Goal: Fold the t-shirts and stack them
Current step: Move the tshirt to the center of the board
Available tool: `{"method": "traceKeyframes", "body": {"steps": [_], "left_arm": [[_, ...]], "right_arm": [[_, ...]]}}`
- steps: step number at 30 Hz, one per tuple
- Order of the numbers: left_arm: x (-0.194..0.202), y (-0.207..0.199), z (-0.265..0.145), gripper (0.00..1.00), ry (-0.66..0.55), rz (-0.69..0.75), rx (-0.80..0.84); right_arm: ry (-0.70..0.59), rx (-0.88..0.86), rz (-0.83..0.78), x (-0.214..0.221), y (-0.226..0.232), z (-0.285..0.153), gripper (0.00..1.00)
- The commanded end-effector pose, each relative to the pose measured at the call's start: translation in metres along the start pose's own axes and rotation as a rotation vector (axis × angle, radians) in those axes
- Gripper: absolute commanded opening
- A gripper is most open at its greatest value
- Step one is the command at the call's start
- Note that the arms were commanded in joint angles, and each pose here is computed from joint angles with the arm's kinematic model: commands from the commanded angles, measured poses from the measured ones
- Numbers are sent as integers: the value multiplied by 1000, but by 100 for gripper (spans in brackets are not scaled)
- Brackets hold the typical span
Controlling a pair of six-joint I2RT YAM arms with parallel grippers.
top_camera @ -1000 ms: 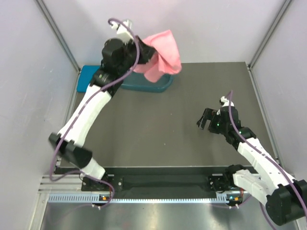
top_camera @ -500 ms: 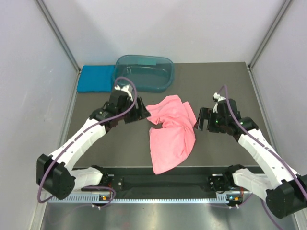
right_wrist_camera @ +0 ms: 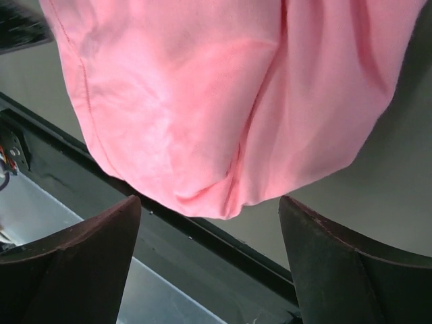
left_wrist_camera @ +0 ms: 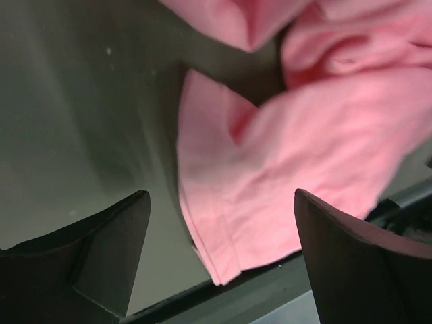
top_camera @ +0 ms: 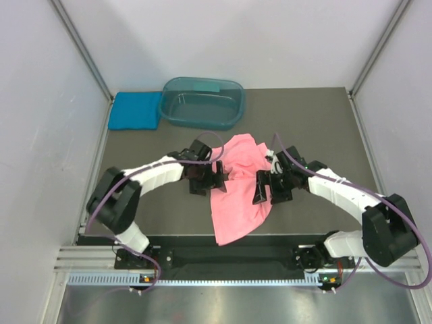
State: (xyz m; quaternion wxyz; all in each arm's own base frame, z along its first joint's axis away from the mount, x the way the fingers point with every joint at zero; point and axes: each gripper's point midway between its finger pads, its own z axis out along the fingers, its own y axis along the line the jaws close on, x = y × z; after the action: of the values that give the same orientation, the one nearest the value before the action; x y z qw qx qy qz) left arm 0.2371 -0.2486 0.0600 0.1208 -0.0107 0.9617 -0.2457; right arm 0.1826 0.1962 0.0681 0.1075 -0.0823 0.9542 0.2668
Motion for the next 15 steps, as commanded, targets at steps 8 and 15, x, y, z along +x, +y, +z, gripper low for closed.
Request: {"method": "traceKeyframes", "body": {"steps": [8, 15], "left_arm": [[-39, 4, 46, 72, 21, 51, -32], [-72, -15, -45, 0, -223, 93, -52]], "right_arm": [[-112, 56, -24, -28, -6, -11, 87], [-152, 111, 46, -44, -33, -24, 87]]}}
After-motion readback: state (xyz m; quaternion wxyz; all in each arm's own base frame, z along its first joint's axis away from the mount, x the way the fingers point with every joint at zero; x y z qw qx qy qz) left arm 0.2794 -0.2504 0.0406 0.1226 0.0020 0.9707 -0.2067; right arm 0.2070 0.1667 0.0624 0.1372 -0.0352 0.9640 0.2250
